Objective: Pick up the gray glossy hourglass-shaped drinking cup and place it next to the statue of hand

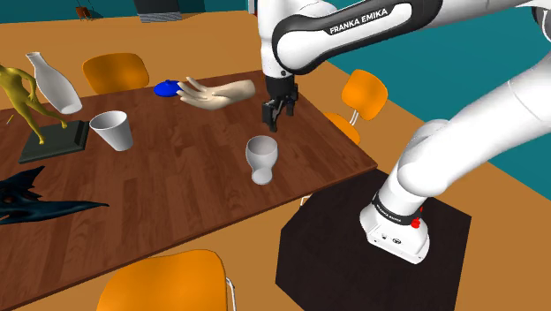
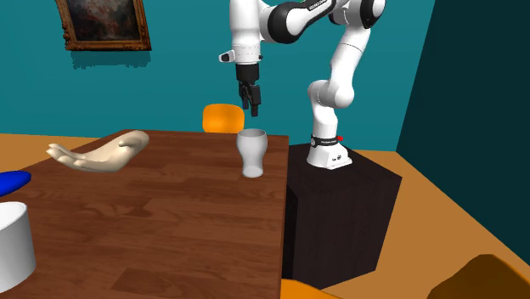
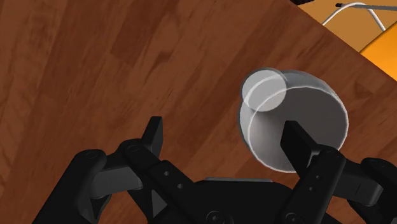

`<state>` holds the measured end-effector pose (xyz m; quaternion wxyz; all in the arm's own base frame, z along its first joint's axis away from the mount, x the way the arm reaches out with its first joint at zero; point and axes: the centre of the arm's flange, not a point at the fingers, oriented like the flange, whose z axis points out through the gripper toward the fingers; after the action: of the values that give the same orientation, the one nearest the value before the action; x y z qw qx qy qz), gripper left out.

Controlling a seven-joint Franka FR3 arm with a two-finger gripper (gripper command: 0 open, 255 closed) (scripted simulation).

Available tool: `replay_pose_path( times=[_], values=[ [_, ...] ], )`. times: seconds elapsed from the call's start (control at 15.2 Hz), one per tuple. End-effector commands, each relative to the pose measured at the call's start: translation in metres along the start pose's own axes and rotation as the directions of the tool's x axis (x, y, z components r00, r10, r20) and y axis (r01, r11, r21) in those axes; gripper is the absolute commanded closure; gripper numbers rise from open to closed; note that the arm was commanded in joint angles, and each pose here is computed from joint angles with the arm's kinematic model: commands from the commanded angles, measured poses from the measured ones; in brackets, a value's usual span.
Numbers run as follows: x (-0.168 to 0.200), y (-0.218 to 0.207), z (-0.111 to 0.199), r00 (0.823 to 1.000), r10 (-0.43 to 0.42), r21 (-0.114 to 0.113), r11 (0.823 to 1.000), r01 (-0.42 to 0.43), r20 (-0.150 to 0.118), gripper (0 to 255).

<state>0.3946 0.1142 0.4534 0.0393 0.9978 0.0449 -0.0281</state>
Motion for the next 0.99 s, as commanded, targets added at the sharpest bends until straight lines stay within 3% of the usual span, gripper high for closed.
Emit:
replay_pose_path(
  times=[0.0, 0.13, 0.66, 0.92],
  values=[
    [0.013, -0.016, 0.019, 1.0, 0.011, 0.0, 1.0, -0.011, 0.01, 0],
    [0.027, -0.03, 0.037, 1.0, 0.021, 0.0, 1.0, -0.021, 0.021, 0],
    [0.027, -0.032, 0.079, 1.0, 0.022, 0.0, 1.0, -0.022, 0.022, 0],
    [0.027, -0.032, 0.079, 1.0, 0.022, 0.0, 1.0, -0.022, 0.022, 0]
  ],
)
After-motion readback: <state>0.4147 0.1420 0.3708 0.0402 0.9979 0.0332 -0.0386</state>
